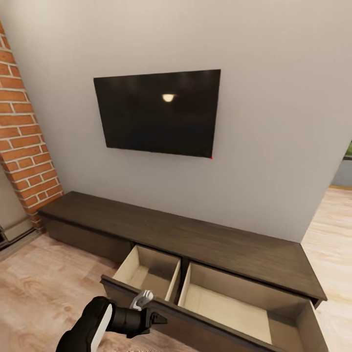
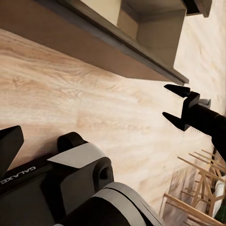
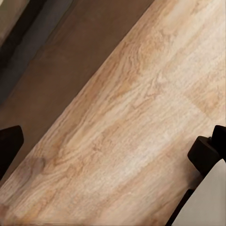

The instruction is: Place each of the two pumpkins and all three candles from the living room inside a cabinet in the living room (use any cabinet), then make sure every cabinet is closed, and position the cauldron so it is next to a table in the living room.

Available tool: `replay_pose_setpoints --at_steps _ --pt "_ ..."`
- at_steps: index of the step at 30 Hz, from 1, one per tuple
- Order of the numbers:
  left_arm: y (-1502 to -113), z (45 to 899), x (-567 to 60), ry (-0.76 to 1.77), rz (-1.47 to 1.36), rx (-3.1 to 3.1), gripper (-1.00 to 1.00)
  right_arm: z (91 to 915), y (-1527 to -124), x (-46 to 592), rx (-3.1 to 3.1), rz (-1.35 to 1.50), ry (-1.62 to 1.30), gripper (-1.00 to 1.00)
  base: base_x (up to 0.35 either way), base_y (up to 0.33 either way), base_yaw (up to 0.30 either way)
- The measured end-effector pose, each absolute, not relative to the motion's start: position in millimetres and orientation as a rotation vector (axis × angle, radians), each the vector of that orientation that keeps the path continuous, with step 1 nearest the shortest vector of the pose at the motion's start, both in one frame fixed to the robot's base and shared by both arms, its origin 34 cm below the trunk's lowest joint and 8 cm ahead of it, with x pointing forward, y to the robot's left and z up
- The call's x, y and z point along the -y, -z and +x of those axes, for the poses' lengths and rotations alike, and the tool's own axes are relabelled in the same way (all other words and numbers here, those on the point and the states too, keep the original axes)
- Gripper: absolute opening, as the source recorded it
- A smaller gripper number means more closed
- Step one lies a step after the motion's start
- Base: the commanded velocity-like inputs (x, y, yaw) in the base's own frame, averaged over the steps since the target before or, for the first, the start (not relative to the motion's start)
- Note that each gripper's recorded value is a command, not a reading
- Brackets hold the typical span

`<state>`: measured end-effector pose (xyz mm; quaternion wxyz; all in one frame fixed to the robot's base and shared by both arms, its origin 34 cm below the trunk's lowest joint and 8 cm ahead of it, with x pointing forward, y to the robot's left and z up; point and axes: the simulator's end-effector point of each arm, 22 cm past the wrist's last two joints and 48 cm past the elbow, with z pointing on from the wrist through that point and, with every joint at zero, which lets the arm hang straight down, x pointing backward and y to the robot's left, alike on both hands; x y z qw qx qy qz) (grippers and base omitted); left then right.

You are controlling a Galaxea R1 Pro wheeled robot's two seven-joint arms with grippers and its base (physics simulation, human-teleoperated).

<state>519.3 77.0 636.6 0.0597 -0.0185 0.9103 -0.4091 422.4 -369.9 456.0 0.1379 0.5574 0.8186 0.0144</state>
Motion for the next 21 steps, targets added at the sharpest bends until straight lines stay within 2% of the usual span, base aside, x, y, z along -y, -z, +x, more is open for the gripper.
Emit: replay_pose_setpoints --at_steps 21 --pt "-636.7 519.3 -76.8 1.24 -0.055 -2.755 1.0 422.2 -455.8 369.0 -2.369 1.615 -0.045 1.0 0.0 0.0 0.292"
